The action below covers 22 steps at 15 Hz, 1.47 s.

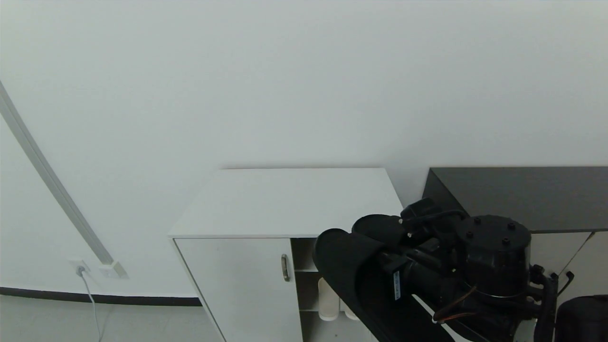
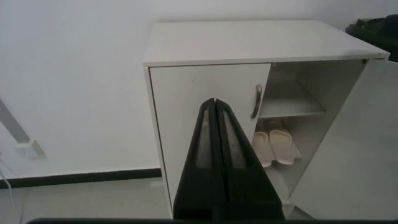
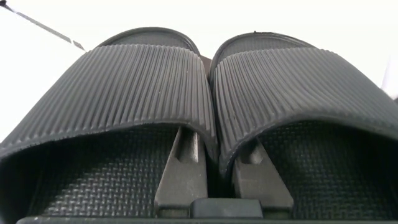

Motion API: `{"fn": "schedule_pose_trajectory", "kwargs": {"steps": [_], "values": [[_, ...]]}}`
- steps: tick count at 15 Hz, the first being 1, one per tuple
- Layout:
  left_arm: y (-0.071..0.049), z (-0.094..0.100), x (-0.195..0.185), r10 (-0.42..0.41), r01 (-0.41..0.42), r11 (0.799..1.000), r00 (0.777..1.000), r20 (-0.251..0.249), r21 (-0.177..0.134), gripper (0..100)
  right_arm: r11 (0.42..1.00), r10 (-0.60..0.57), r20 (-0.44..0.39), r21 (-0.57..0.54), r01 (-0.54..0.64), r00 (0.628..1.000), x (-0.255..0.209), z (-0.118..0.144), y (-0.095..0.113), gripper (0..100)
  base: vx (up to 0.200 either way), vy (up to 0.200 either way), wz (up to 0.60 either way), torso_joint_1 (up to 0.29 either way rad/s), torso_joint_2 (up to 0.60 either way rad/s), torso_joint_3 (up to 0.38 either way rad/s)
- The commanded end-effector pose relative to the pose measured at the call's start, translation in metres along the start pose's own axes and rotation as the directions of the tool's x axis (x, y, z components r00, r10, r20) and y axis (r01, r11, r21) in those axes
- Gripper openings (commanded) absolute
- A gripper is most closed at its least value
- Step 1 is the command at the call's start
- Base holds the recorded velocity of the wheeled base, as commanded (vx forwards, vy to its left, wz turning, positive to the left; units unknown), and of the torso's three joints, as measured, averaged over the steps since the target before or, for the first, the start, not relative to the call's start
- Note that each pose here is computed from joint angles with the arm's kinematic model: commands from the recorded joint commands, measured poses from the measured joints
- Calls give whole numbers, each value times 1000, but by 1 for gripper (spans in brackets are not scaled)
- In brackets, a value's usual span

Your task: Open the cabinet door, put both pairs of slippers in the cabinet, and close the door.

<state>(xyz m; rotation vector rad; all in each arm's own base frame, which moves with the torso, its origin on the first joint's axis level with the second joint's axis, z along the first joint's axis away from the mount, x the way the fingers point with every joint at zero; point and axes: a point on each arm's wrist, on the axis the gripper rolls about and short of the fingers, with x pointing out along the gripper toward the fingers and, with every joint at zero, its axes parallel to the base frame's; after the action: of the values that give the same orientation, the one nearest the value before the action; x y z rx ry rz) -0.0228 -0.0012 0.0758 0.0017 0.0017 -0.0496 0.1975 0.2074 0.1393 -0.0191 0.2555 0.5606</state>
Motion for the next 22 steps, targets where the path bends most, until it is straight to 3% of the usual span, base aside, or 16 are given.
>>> {"fn": "schedule_pose_trajectory", "kwargs": {"steps": [1,8,22], "values": [[0,0,0,0,0,1000,1000,0,0,0,1000,-1,-11,-3,1,1000,2,-3,0,0,0,0,0,0,0,0],[0,0,0,0,0,1000,1000,0,0,0,1000,6,-12,-5,-6,1000,1,-6,0,0,0,0,0,-14,37,19],[0,0,0,2,-2,1000,1000,0,-19,0,1000,7,-21,-11,-7,1000,2,-15,0,0,0,0,0,-198,463,264]]}}
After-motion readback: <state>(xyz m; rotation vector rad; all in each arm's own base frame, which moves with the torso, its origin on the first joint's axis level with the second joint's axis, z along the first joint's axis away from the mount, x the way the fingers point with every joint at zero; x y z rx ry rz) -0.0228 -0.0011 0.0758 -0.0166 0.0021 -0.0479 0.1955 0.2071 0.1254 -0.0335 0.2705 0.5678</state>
